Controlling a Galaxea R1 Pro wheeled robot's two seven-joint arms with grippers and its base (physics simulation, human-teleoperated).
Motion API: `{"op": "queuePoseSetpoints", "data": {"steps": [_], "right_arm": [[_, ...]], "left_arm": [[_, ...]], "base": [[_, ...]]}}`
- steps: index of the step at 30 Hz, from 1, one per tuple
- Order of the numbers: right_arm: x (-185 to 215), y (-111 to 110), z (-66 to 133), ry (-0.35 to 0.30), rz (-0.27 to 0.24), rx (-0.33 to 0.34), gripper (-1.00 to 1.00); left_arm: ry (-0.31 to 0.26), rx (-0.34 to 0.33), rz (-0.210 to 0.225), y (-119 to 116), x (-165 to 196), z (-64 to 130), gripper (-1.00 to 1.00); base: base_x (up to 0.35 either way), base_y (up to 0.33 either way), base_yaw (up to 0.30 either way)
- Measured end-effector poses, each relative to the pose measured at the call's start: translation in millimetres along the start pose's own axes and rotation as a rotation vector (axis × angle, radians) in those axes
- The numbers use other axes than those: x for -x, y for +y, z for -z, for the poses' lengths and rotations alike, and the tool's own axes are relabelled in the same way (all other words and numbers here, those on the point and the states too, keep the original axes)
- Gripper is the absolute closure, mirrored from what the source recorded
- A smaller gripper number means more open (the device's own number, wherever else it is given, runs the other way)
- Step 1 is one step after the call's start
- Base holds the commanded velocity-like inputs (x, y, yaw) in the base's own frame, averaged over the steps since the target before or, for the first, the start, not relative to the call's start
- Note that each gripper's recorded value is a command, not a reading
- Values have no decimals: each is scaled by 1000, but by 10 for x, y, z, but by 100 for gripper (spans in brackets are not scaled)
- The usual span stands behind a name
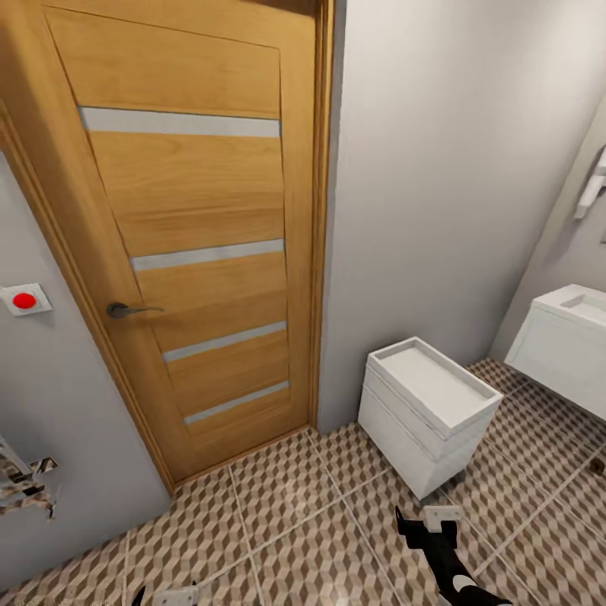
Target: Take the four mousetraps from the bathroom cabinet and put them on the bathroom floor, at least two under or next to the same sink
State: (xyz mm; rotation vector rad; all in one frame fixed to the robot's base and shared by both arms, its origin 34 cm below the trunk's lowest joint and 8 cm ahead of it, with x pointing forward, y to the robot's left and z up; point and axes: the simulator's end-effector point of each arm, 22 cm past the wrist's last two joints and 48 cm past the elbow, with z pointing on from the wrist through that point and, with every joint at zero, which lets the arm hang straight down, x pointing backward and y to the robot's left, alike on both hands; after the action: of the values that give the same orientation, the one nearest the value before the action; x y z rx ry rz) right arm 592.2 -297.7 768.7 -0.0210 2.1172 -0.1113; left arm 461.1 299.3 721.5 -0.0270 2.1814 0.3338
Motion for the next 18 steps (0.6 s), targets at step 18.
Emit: {"op": "queuePoseSetpoints", "data": {"steps": [18], "right_arm": [[0,11,0,0,0,1,-100]], "left_arm": [[0,1,0,1,0,0,-100]], "base": [[0,85,253]]}}
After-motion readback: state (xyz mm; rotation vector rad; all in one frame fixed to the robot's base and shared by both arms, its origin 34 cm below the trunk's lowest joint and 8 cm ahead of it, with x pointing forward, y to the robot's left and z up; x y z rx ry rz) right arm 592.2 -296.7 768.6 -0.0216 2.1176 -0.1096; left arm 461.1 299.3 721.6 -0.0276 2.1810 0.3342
